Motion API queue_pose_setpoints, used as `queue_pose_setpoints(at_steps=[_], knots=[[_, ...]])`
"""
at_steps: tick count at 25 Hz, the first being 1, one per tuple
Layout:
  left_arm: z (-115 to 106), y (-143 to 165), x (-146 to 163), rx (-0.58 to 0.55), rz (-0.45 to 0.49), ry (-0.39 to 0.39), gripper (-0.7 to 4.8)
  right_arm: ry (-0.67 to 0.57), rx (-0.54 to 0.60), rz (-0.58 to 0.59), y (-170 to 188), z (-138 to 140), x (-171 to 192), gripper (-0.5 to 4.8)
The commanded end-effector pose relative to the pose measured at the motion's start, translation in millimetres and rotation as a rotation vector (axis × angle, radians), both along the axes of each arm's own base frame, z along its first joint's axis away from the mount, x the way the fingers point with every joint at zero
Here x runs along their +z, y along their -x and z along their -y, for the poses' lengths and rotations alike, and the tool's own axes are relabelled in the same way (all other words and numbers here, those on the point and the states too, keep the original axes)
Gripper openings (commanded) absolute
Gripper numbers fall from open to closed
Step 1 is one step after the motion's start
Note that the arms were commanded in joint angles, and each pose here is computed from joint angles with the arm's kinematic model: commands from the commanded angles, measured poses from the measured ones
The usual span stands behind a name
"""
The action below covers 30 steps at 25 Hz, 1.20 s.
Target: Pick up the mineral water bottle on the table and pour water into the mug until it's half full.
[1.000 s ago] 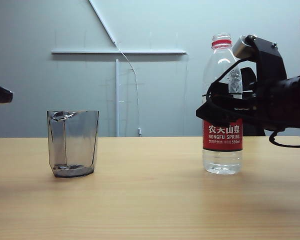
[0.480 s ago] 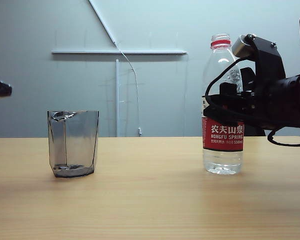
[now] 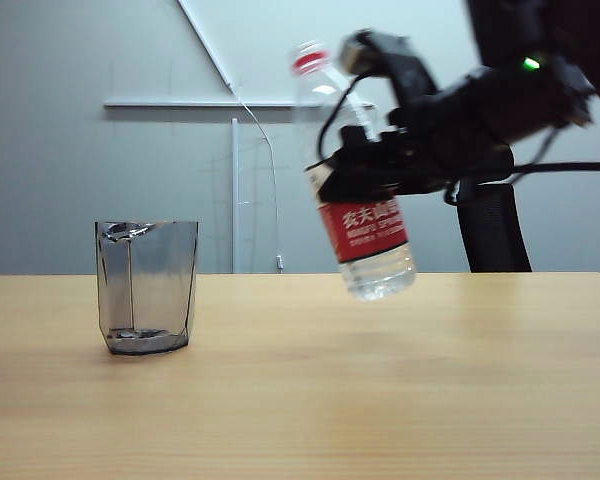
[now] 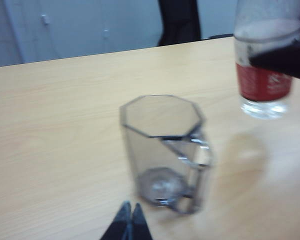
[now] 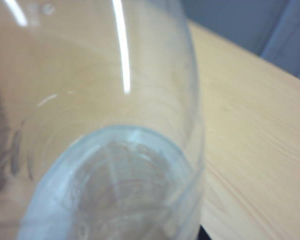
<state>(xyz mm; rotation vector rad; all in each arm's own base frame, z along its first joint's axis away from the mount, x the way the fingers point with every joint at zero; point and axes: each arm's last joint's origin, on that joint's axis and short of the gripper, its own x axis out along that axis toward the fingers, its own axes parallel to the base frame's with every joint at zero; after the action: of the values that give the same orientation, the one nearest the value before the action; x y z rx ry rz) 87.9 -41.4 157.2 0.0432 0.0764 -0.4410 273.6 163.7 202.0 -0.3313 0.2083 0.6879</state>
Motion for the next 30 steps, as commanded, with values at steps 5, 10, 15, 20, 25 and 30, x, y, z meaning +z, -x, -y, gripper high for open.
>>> queue_pose_setpoints(at_steps=[5, 10, 15, 20, 25, 30], knots=[[-6.6, -2.9, 1.9, 0.075, 0.011, 0.008, -0.02, 0.180, 0.082, 0.131, -20.9, -38.5, 30.3, 2.38], [-6.4, -2.9, 1.9, 0.072, 0.011, 0.008, -0.02, 0.448, 0.079, 0.246, -29.1, -69.0, 29.0, 2.38], [-6.4, -2.9, 1.9, 0.072, 0.011, 0.008, -0.02, 0.602, 0.092, 0.357, -26.0, -87.3, 25.7, 2.38], [-6.3, -2.8, 1.9, 0.071, 0.011, 0.008, -0.02, 0.669, 0.072, 0.384, -26.8, -85.9, 25.7, 2.38], [-6.3, -2.8, 1.9, 0.071, 0.011, 0.008, -0.02, 0.790, 0.034, 0.429, -27.8, -83.9, 26.3, 2.38], [-6.2, -2.8, 1.9, 0.070, 0.011, 0.008, -0.02, 0.871, -0.014, 0.443, -26.7, -84.1, 26.7, 2.37]])
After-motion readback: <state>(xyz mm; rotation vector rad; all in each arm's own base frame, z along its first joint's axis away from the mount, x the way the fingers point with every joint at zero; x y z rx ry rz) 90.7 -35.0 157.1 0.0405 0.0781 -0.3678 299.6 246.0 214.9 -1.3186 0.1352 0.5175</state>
